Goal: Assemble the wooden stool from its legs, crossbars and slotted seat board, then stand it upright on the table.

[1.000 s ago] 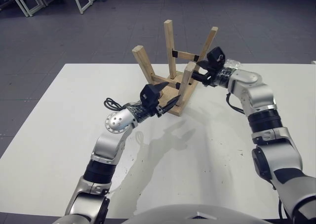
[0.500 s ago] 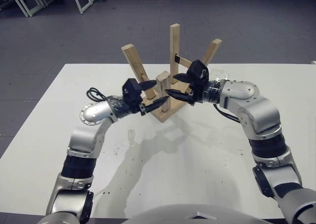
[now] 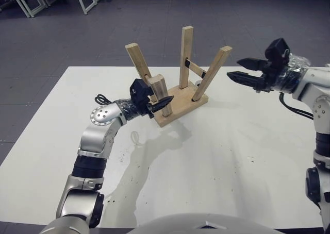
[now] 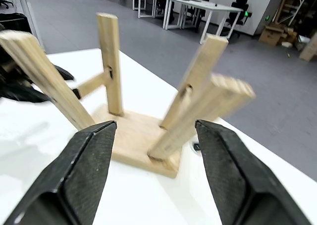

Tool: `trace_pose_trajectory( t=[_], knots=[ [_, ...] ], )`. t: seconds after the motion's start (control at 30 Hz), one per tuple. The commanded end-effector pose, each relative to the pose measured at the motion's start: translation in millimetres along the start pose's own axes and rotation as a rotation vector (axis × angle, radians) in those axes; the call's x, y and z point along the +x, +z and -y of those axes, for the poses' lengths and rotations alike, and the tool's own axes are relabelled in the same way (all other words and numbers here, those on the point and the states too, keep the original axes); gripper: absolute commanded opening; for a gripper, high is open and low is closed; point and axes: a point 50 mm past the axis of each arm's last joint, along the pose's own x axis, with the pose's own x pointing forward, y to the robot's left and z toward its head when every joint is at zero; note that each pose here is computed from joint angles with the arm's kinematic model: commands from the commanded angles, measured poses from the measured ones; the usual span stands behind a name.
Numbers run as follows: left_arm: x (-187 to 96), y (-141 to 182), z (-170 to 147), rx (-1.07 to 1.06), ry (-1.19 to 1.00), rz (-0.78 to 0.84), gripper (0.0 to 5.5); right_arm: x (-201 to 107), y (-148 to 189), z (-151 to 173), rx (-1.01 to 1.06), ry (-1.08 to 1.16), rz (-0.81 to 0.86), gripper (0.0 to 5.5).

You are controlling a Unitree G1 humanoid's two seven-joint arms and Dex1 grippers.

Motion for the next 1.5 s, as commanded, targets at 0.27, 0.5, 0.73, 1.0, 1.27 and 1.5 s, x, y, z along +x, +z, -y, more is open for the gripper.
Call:
trace_pose_trajectory(
  t=[0.27,0.5,0.73,1.0,1.27,1.5],
  knots=[
    [-4.3,54.6,2.5,-0.671,-0.243,0.092,1.37,-11.4,-69.0,11.1,0.129,-0.069,-0.151,2.95],
    [-5.1,12.0,-37.8,-1.349,0.274,0.071,1.05,-31.6,-101.1,8.0,0.236,-0.13,-0.216,2.95],
    [-22.7,-12.4,-32.5,-1.542,0.31,0.026,1.05,-22.6,-98.6,9.2,0.239,-0.129,-0.207,2.95],
    [-59.4,-32.3,-25.0,-1.532,0.419,0.205,2.29,-13.6,-99.1,5.3,0.233,-0.092,-0.212,2.95],
    [-113.5,-8.7,-36.5,-1.352,0.448,0.498,2.29,32.4,-81.3,37.1,0.141,-0.234,-0.131,2.95],
    [-123.8,-11.1,8.9,-1.015,0.214,0.087,2.29,119.6,-62.5,15.1,0.017,-0.15,-0.145,2.95]
  ],
)
